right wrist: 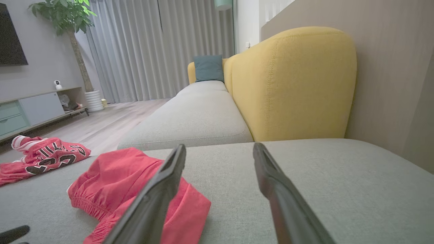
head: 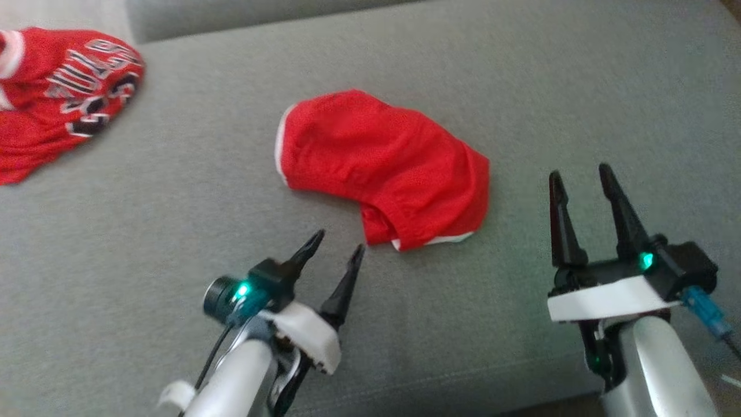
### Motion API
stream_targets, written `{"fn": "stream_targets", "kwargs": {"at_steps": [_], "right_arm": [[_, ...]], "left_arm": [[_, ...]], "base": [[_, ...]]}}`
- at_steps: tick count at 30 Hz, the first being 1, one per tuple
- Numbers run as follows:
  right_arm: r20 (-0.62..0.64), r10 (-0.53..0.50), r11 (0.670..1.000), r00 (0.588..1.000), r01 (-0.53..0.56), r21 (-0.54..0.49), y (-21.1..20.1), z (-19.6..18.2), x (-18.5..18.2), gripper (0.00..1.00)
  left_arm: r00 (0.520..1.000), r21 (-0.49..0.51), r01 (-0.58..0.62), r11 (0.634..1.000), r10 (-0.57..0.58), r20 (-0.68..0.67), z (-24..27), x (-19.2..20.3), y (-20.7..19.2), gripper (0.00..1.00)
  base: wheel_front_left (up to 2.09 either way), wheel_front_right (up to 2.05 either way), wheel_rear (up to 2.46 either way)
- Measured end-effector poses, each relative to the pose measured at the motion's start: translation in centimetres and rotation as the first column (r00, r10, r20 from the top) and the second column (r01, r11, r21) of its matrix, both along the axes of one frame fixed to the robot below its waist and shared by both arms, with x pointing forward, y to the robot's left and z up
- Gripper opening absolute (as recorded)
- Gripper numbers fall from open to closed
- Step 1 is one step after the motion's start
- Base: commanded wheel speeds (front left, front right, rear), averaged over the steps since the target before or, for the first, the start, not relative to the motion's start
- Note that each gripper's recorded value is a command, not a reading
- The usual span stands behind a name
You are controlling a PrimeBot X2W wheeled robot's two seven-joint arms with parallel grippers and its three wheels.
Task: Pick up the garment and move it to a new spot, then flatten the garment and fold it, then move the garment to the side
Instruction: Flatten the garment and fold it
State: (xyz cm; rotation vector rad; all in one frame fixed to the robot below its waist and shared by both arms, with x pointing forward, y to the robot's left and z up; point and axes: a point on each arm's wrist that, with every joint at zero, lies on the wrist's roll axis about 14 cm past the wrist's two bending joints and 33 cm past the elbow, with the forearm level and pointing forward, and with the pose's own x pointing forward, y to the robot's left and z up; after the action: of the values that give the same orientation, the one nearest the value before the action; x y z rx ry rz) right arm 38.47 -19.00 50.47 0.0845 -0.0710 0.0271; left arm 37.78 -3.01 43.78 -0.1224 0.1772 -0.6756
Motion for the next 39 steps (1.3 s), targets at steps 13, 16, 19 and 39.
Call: {"fn": "stream_targets", "kwargs": {"at_steps": [13,16,19,39], "right_arm": [[-0.033,-0.141,0.990,0.990,0.140,-0.019,-4.7,-0.8,-0.6,1.00],[-0.038,-0.155,0.988,0.987,0.155,-0.020,-5.2,-0.9,-0.8,1.00],[-0.033,-0.163,0.987,0.986,0.162,-0.020,-5.4,-0.7,-0.9,1.00],[0.051,-0.137,0.991,0.989,0.137,0.009,-4.6,2.0,-1.5,1.00]], "left_arm": [[0.941,-0.011,0.318,0.948,-0.317,-0.120,-4.5,-1.6,-8.6,1.00],[0.936,-0.014,0.332,0.943,-0.332,-0.116,-4.5,-1.2,-9.2,1.00],[0.939,0.008,0.330,0.944,-0.328,-0.101,-4.5,-0.5,-9.6,0.90],[0.822,-0.108,0.377,0.920,-0.279,0.496,16.5,1.6,-11.9,0.00]], "base": [[0.00,0.00,0.00],[0.00,0.00,0.00],[0.00,0.00,0.00],[0.00,0.00,0.00]]}}
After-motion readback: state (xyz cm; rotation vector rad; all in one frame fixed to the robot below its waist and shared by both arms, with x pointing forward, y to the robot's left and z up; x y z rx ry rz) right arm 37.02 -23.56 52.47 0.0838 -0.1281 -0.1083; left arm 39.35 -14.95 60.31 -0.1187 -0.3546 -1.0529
